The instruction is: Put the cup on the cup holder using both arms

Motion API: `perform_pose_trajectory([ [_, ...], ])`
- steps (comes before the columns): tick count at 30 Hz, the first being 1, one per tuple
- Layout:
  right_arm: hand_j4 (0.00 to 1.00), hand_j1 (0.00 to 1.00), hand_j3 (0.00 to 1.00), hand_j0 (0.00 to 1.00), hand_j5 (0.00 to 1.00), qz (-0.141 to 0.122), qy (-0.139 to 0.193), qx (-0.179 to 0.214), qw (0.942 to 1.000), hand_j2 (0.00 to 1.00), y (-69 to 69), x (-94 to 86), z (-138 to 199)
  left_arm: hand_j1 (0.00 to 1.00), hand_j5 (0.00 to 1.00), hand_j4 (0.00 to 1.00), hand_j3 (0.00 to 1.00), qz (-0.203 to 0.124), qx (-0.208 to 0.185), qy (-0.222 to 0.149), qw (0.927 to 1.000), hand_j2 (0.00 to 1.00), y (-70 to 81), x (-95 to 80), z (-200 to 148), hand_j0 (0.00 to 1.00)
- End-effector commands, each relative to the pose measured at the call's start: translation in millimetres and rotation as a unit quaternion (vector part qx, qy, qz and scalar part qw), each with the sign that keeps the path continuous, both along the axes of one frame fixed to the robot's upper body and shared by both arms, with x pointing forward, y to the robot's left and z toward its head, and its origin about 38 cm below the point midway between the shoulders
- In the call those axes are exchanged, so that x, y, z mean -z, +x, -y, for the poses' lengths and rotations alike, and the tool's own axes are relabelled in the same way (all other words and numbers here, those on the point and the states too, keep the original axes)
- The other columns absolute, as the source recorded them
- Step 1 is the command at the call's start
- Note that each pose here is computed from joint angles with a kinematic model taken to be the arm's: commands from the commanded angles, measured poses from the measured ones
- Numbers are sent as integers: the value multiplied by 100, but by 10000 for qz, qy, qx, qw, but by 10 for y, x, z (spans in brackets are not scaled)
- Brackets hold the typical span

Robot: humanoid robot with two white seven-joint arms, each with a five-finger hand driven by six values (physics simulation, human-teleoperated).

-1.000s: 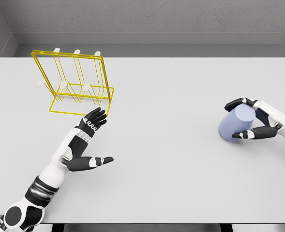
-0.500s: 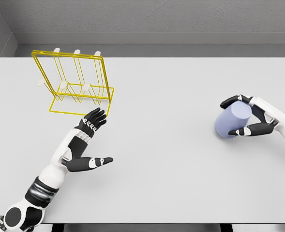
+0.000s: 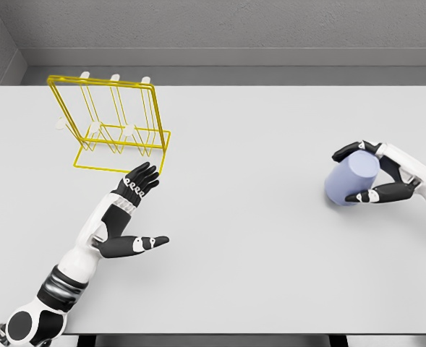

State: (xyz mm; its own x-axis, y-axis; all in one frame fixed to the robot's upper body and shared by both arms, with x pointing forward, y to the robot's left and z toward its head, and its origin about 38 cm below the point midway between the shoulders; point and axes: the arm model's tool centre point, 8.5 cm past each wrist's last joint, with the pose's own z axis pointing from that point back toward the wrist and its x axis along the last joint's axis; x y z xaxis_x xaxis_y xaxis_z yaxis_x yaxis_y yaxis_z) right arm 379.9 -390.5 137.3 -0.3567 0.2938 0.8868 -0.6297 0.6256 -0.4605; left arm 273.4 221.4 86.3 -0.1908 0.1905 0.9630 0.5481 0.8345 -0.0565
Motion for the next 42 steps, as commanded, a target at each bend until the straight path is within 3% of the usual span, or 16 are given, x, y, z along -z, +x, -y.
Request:
perform_pose_trajectory([
  [1,66,66,66,66,66,37,12,-29,10000,66,-1,-40,-9,100,100,100,100,1,0,-4,10000,100,0,-2,-1,100],
  [13,65,65,65,65,65,284,105,-441,9986,65,4,-207,-282,100,100,100,100,1,0,-4,10000,100,0,-2,-1,100],
  [24,65,65,65,65,65,235,104,-927,9954,65,33,-184,-614,100,100,100,100,9,1,-4,10000,100,5,-6,0,100],
  [42,63,63,63,63,63,259,206,-1367,9901,63,63,-186,-967,100,100,100,100,9,1,4,10000,100,5,-6,-4,100],
])
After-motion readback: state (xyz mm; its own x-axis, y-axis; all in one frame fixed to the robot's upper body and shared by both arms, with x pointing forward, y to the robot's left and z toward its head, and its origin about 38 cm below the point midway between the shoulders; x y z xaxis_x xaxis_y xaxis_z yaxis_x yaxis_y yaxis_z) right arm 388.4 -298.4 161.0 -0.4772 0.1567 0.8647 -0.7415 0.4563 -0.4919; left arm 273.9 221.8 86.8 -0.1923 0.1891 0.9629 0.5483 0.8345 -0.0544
